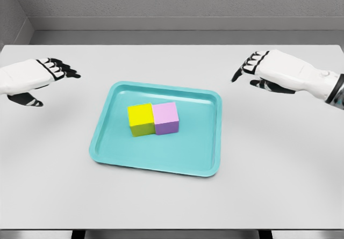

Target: Push two cubes

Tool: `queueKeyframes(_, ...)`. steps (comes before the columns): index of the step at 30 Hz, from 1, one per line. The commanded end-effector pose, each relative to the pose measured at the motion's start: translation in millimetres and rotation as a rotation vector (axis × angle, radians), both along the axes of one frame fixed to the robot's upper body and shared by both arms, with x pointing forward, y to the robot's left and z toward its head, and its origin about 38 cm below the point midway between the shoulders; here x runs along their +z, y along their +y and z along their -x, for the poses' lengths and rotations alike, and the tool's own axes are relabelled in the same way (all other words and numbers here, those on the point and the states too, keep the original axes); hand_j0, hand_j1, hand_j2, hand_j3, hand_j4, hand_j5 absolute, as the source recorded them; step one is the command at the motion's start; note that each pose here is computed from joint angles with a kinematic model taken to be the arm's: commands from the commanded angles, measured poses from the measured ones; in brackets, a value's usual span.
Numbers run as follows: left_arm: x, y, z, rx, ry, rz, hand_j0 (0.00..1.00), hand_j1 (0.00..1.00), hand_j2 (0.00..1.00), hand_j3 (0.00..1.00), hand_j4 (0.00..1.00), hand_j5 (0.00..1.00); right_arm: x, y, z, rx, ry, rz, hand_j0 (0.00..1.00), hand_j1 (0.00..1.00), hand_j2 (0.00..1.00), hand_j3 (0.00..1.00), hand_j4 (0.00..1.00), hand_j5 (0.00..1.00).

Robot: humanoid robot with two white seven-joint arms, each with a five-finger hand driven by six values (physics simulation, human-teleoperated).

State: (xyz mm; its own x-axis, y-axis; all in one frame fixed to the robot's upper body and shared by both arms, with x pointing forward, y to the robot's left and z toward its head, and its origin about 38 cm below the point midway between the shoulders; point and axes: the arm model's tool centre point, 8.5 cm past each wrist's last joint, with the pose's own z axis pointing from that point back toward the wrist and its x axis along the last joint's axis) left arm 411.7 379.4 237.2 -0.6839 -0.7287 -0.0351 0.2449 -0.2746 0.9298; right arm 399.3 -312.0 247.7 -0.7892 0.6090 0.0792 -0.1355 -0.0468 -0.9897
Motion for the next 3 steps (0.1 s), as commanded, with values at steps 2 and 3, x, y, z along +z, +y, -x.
queueKeyframes(2,0.9,2.7,-0.4,0.009,0.000,0.006,1.00,1.00,1.00,1.00,1.00,1.00,31.9,-39.4,7.7,-0.065,-0.041,0.044,1.00,1.00,1.00,1.00,1.00,1.00)
queueKeyframes(3,0.8,2.7,-0.4,0.009,0.001,0.005,1.00,1.00,1.00,1.00,1.00,1.00,29.4,-40.4,7.6,-0.068,-0.033,0.045,1.00,1.00,1.00,1.00,1.00,1.00)
